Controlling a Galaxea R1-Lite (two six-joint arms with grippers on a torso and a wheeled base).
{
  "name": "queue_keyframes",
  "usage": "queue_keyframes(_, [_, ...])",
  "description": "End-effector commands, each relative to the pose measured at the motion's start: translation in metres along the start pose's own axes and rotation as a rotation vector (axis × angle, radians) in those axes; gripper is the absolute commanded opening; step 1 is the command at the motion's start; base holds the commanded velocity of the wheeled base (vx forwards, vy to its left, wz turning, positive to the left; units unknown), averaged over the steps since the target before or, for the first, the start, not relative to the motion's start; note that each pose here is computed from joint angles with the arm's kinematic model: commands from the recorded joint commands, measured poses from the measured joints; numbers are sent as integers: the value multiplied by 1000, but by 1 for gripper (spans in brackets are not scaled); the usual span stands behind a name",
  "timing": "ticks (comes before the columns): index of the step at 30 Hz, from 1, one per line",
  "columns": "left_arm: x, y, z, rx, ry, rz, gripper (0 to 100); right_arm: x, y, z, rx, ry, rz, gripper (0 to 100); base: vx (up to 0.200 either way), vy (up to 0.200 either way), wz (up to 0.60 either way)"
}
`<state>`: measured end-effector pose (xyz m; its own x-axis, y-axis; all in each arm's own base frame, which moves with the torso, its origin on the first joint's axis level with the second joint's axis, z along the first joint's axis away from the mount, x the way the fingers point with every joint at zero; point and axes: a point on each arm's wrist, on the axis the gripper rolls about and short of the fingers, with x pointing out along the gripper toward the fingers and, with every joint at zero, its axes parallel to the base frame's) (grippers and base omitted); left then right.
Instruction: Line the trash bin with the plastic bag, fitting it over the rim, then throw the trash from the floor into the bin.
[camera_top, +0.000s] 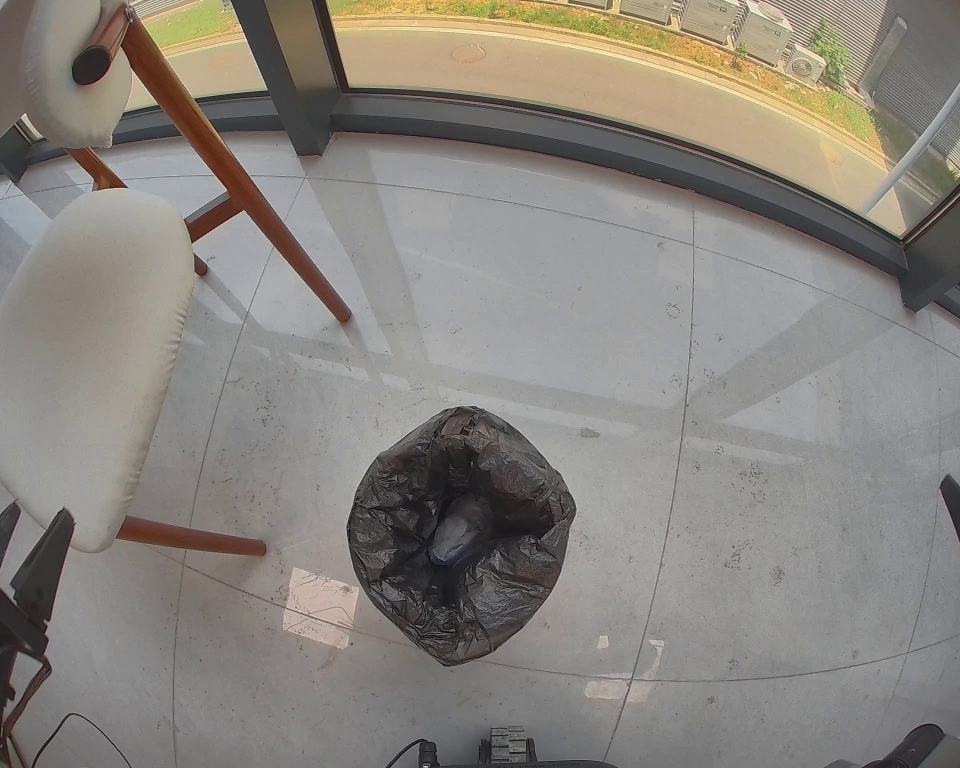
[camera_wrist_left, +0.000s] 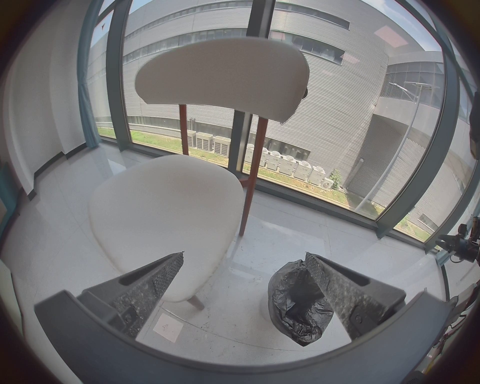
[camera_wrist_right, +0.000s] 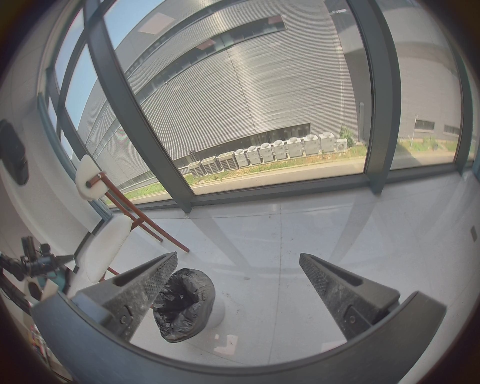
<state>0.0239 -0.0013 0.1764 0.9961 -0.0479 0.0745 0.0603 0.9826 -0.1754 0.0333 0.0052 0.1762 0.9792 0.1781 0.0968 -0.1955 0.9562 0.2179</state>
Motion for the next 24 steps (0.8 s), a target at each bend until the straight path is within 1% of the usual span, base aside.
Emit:
queue_keyframes(1, [-54, 4, -22, 7, -119, -36, 100, -35, -5, -34, -101, -89, -8, 100, 0, 0, 0])
queue_keyframes(3, [-60, 5, -29, 9, -109, -74, 100, -39, -6, -45, -118, -89, 9, 100, 0, 0, 0])
queue_keyframes(6, [-59, 5, -36, 10, -88, -91, 100, -44, -7, -54, -129, -73, 15, 100, 0, 0, 0])
queue_keyframes(7, [-57, 6, -41, 13, -73, -93, 100, -49, -9, -61, -129, -41, 12, 100, 0, 0, 0])
queue_keyframes(10, [-54, 8, -52, 17, -41, -109, 100, -59, -11, -77, -149, 0, 14, 100, 0, 0, 0])
queue_keyframes(11, [-52, 8, -56, 20, -22, -124, 100, -60, -12, -82, -160, 45, 1, 100, 0, 0, 0])
queue_keyframes(12, [-52, 8, -57, 20, -18, -128, 100, -60, -12, -83, -164, 53, -2, 100, 0, 0, 0])
queue_keyframes(13, [-51, 8, -63, 32, 3, -148, 100, -61, -12, -87, -169, 75, -25, 100, 0, 0, 0])
queue_keyframes(14, [-50, 9, -66, 48, 14, -154, 100, -63, -11, -88, -172, 54, -23, 100, 0, 0, 0])
queue_keyframes(15, [-50, 9, -66, 48, 14, -154, 100, -63, -11, -88, -172, 54, -23, 100, 0, 0, 0])
queue_keyframes(16, [-49, 10, -73, 81, 34, -154, 100, -65, -10, -88, -184, 38, 10, 100, 0, 0, 0])
queue_keyframes(17, [-48, 11, -80, 112, 55, -154, 100, -65, -10, -89, -183, 43, 24, 100, 0, 0, 0])
queue_keyframes(19, [-47, 13, -89, 183, 104, -145, 100, -65, -10, -89, -194, 51, 26, 100, 0, 0, 0])
queue_keyframes(21, [-48, 13, -91, 230, 130, -140, 100, -65, -10, -89, -198, 51, 23, 100, 0, 0, 0])
queue_keyframes(24, [-47, 14, -91, 236, 122, -107, 100, -65, -10, -89, -198, 50, 15, 100, 0, 0, 0])
